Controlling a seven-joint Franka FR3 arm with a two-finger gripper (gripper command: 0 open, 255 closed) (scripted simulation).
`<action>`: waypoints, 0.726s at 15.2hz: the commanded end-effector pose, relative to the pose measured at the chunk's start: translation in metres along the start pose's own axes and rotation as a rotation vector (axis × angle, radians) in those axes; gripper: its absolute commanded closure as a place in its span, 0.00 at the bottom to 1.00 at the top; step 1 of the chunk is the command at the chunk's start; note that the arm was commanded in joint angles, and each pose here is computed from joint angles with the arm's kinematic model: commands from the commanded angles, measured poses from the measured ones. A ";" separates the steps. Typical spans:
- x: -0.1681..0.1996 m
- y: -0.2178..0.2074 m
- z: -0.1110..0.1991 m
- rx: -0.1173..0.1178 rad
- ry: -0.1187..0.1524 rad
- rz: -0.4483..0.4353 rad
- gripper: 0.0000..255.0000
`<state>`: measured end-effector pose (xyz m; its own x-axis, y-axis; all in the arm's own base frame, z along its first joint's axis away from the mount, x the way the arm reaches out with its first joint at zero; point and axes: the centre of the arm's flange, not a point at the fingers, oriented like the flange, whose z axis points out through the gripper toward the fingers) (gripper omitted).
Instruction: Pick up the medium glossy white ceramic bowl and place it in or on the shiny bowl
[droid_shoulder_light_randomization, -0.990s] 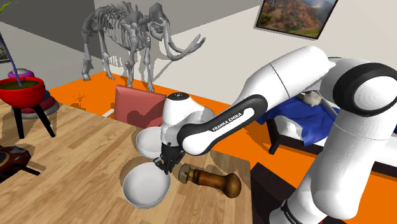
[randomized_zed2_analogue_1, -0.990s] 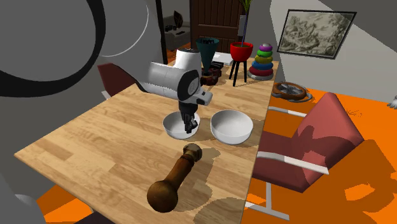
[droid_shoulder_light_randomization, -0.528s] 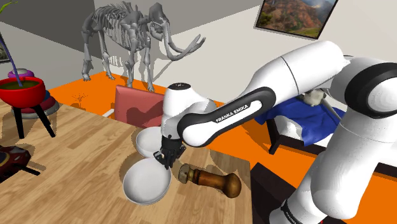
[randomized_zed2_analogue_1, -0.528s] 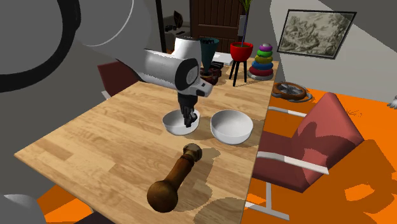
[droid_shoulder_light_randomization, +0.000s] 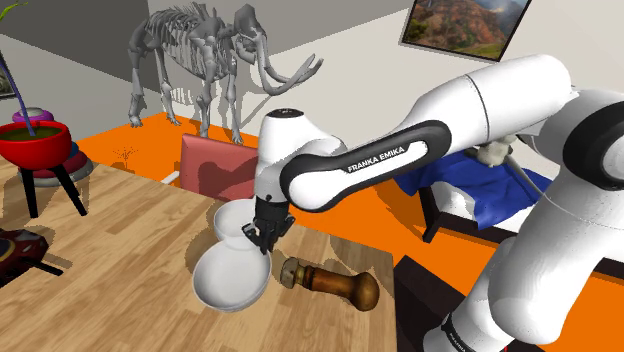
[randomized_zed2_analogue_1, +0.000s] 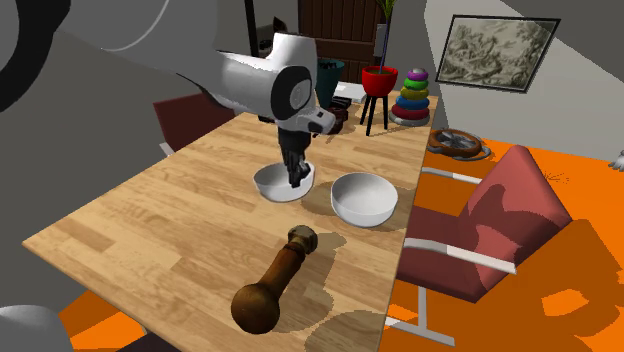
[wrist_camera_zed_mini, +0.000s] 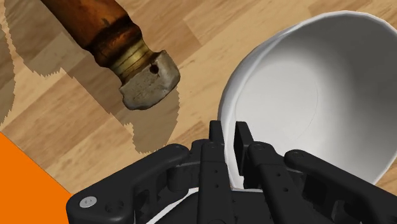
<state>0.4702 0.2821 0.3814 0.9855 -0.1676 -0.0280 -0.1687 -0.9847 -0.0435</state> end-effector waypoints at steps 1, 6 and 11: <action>0.000 -0.001 -0.011 0.000 0.000 0.000 1.00; 0.000 -0.002 -0.037 0.000 0.000 0.000 1.00; -0.001 -0.003 -0.063 0.000 0.000 0.000 1.00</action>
<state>0.4708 0.2823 0.4388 0.9855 -0.1673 -0.0280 -0.1684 -0.9848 -0.0435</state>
